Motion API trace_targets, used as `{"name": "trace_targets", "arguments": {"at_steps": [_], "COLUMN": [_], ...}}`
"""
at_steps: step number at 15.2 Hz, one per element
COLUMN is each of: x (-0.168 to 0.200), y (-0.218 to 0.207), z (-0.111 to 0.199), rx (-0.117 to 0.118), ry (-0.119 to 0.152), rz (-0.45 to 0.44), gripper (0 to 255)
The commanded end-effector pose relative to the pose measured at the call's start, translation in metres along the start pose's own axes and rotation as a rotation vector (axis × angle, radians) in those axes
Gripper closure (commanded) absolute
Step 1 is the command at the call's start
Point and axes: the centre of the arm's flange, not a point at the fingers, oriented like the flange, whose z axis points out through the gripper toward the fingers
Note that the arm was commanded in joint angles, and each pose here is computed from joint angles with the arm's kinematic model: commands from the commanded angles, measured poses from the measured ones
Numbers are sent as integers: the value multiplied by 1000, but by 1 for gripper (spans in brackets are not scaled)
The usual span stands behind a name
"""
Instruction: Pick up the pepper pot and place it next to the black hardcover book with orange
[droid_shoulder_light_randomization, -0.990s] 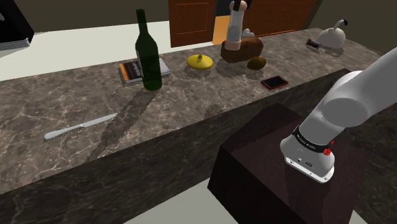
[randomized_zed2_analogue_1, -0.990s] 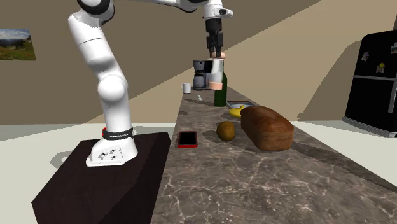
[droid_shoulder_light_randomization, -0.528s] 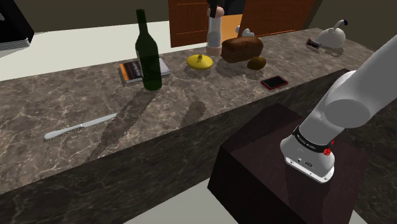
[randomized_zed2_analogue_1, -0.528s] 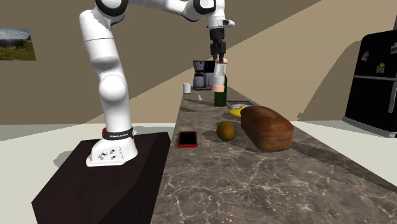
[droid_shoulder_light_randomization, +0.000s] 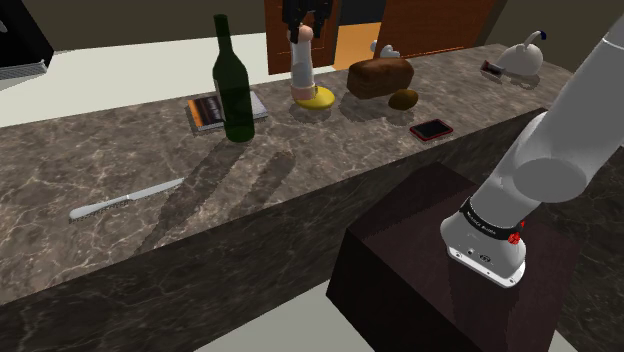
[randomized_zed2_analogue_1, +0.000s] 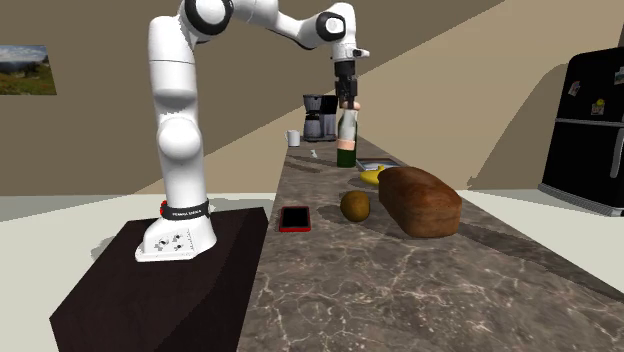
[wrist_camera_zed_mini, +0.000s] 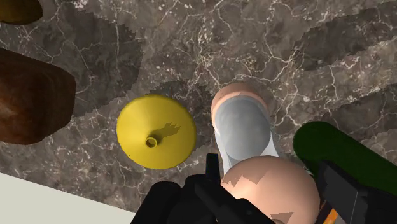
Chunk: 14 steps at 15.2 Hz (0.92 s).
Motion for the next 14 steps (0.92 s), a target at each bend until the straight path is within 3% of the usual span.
{"name": "trace_targets", "arguments": {"at_steps": [1,6,14], "x": [14,43,39], "y": [-22,-69,-68], "z": [10,32,74], "rx": [1,1,1], "ry": [1,1,1], "rz": [1,1,1], "gripper": [255,255,255]}}
